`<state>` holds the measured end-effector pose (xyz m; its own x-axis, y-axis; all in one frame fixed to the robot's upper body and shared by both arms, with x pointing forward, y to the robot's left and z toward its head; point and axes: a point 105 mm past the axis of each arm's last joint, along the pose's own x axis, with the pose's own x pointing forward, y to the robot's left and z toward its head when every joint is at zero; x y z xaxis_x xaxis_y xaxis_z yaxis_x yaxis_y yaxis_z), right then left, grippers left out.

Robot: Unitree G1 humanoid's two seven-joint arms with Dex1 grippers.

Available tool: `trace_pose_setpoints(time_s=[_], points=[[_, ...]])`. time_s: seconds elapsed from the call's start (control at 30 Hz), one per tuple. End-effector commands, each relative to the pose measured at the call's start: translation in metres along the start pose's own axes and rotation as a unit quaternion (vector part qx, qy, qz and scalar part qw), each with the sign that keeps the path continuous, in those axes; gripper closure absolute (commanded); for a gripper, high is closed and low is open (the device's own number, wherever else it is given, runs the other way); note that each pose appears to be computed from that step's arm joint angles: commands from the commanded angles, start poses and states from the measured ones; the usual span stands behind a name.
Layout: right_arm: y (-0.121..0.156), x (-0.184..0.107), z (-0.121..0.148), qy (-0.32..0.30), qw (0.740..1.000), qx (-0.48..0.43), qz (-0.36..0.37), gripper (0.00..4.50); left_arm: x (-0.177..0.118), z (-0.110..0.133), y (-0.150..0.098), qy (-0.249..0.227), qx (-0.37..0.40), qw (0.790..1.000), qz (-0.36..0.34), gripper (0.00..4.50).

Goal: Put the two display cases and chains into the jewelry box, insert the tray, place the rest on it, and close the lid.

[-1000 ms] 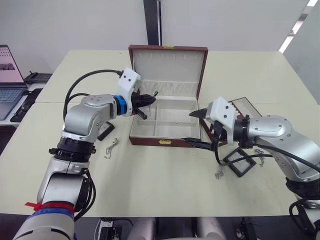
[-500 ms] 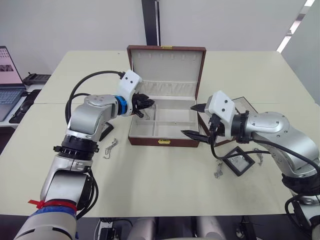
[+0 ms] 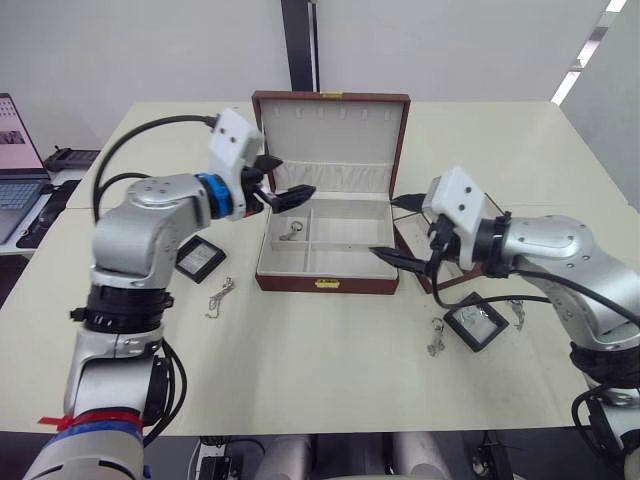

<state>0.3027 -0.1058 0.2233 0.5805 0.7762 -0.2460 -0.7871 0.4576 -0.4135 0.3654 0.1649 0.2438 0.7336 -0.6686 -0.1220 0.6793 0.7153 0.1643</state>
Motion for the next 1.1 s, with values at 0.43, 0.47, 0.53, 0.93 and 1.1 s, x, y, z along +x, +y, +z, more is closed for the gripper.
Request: trace_pose_setpoints(time_s=[0.43, 0.47, 0.53, 0.93, 1.1], points=[[-0.026, -0.136, -0.045, 0.094, 0.975, -0.040, -0.199, 0.00, -0.167, -0.088, 0.091, 0.055, 0.021, 0.974, 0.220, 0.03], [-0.022, -0.145, -0.051, 0.106, 0.973, -0.033, -0.203, 0.00, -0.177, -0.100, 0.090, 0.073, 0.019, 0.971, 0.226, 0.03], [-0.018, -0.153, -0.056, 0.117, 0.972, -0.027, -0.204, 0.00, -0.188, -0.111, 0.089, 0.090, 0.020, 0.969, 0.229, 0.03], [0.014, -0.225, -0.127, 0.226, 0.947, 0.037, -0.227, 0.00, -0.226, -0.164, 0.082, 0.120, -0.013, 0.948, 0.295, 0.03], [0.026, -0.232, -0.138, 0.250, 0.946, 0.049, -0.199, 0.00, -0.233, -0.167, 0.076, 0.118, -0.025, 0.949, 0.290, 0.03]])
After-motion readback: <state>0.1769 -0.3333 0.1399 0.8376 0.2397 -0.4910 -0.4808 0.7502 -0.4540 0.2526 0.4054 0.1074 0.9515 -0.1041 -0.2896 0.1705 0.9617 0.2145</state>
